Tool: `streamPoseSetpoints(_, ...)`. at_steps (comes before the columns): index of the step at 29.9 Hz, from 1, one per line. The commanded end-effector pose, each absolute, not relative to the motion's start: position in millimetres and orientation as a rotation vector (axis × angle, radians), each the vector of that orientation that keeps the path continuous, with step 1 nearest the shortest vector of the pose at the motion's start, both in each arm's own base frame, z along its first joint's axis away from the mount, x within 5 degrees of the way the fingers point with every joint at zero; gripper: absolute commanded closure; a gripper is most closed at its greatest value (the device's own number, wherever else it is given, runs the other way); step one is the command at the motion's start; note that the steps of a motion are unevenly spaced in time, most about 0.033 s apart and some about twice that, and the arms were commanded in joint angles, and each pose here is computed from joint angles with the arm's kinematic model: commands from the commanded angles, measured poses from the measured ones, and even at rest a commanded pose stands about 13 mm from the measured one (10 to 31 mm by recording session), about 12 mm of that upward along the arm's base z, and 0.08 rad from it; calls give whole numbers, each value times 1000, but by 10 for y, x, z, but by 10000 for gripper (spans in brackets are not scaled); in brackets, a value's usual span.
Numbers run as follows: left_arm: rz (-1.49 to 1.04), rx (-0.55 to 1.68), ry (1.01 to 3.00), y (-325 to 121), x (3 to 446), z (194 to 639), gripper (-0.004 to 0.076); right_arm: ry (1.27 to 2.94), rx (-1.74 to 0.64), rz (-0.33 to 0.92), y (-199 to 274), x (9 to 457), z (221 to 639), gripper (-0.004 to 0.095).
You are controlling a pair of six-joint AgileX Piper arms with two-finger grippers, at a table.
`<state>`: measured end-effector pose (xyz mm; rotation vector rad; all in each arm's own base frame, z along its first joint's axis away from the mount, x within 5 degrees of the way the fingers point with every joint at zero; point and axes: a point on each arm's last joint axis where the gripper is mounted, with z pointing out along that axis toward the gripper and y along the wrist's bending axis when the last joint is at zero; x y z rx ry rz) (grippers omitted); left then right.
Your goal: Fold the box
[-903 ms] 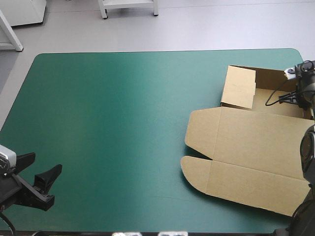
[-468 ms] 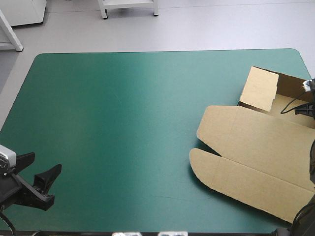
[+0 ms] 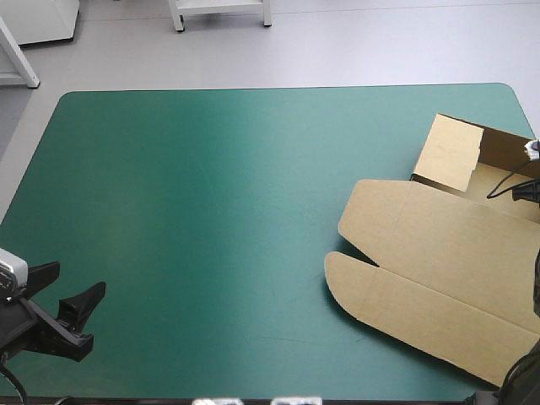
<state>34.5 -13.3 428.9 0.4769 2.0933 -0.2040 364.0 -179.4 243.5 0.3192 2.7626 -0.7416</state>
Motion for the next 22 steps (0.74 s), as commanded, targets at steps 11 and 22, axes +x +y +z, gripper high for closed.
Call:
streamPoseSetpoints(11, -207, 488, 2121, -130, 326, 4307, 230, 2561, 382, -641, -1631, 3288, 3302, 351)
streamPoseSetpoints(22, -219, 457, 2112, -129, 335, 4319, 230, 2394, 283, -179, -1088, 2856, 3994, 430)
